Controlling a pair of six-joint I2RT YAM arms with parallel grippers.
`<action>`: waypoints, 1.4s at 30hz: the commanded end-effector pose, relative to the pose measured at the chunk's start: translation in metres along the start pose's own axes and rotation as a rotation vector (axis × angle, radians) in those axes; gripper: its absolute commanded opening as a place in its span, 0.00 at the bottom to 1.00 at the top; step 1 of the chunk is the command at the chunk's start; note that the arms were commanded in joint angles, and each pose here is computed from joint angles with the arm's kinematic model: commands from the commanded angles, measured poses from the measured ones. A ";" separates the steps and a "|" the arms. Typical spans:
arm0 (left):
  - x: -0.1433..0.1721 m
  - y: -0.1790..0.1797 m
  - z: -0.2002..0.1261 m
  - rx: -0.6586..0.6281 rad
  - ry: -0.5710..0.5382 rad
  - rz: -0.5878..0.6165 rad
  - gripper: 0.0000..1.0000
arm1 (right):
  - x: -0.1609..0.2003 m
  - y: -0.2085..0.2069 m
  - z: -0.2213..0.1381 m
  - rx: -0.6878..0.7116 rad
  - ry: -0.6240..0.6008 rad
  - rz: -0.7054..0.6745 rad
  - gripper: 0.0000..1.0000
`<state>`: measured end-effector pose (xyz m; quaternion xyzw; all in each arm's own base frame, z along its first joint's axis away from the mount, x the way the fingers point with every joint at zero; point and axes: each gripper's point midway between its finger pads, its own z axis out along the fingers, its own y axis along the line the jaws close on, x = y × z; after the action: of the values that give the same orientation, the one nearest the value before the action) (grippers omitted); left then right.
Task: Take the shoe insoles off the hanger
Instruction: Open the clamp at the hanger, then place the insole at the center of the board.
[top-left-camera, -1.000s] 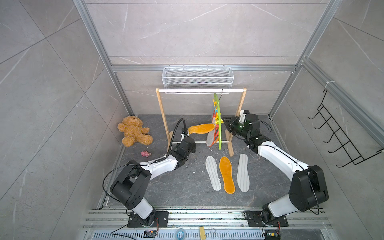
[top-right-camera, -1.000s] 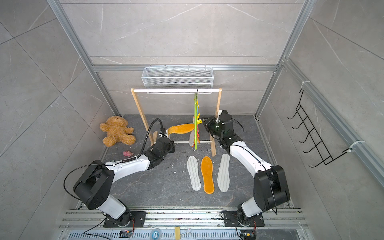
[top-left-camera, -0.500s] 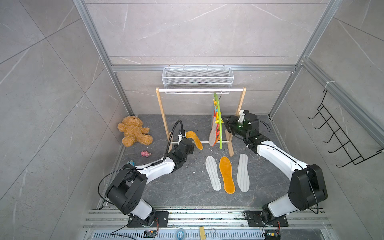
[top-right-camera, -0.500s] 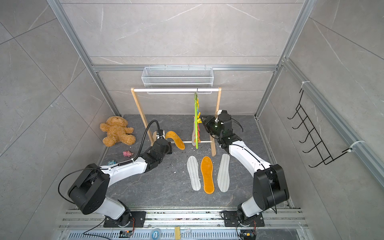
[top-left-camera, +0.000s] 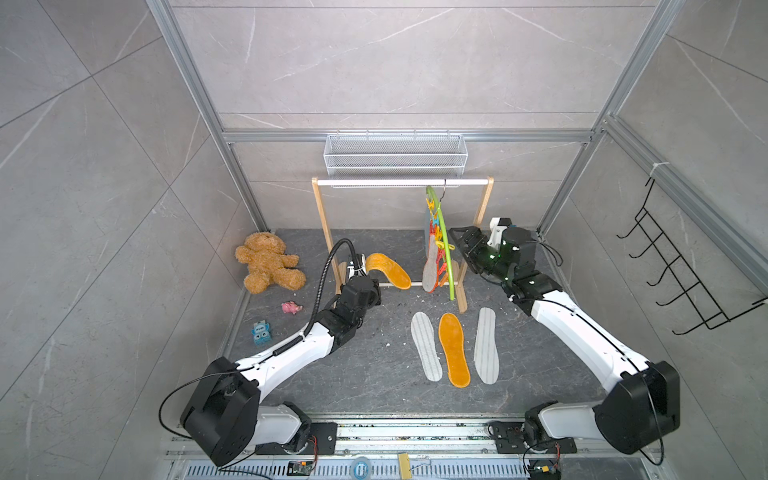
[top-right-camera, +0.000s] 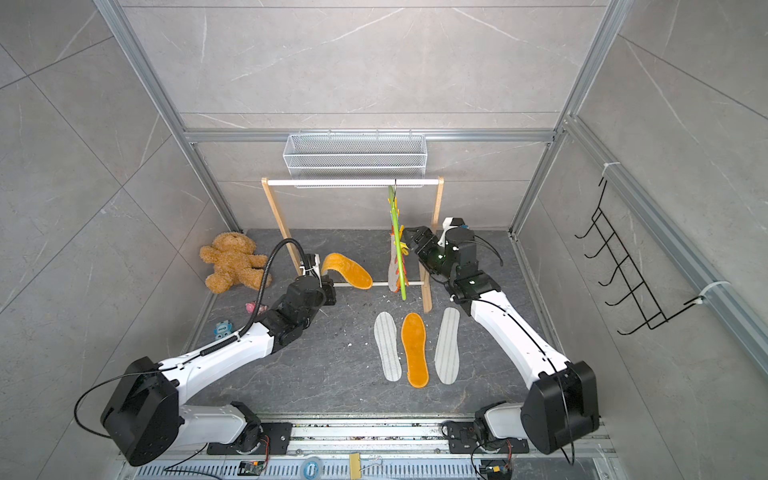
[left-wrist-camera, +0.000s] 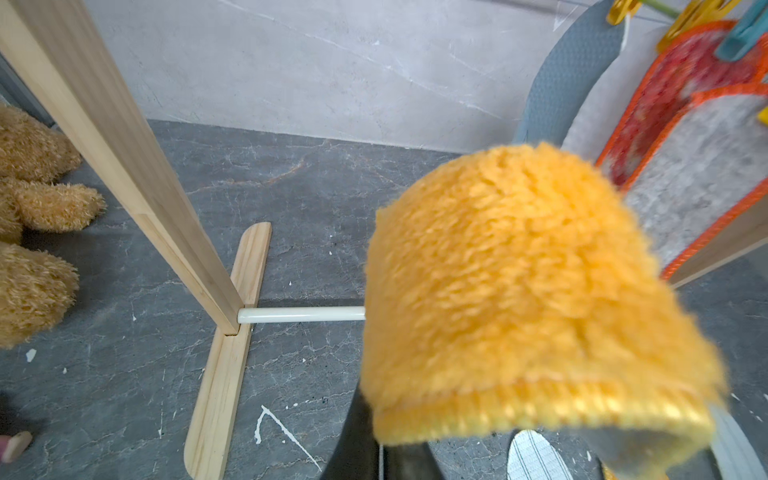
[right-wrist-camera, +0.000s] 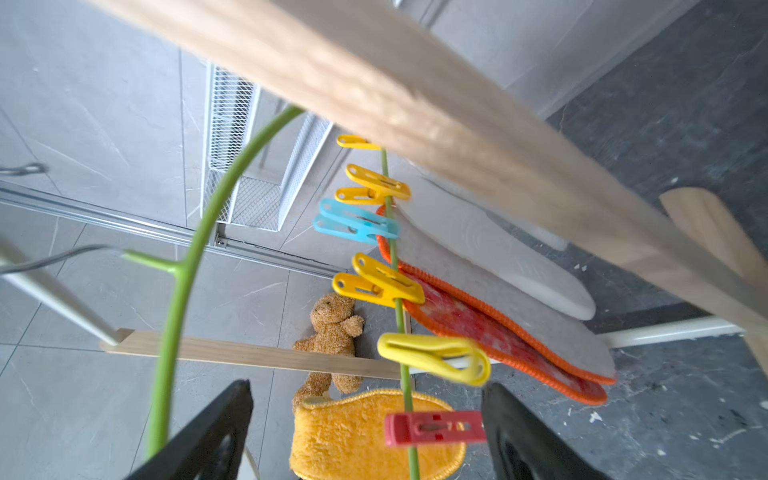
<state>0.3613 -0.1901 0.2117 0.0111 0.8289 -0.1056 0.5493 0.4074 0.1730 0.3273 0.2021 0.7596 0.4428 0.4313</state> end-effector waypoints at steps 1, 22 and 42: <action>-0.014 -0.004 -0.018 0.065 -0.023 0.059 0.00 | -0.005 -0.017 -0.030 0.082 -0.017 -0.079 0.92; -0.106 -0.081 -0.128 0.608 -0.140 0.179 0.00 | 0.062 0.151 -0.106 -0.532 0.406 -0.543 0.77; -0.138 -0.100 -0.158 0.738 -0.189 0.142 0.00 | 0.125 0.168 -0.095 -0.650 0.640 -0.585 0.42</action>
<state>0.2643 -0.2490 0.3960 0.2588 0.6935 -0.3486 0.5749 0.2551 0.2976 0.4298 -0.2907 0.7141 0.5487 0.3232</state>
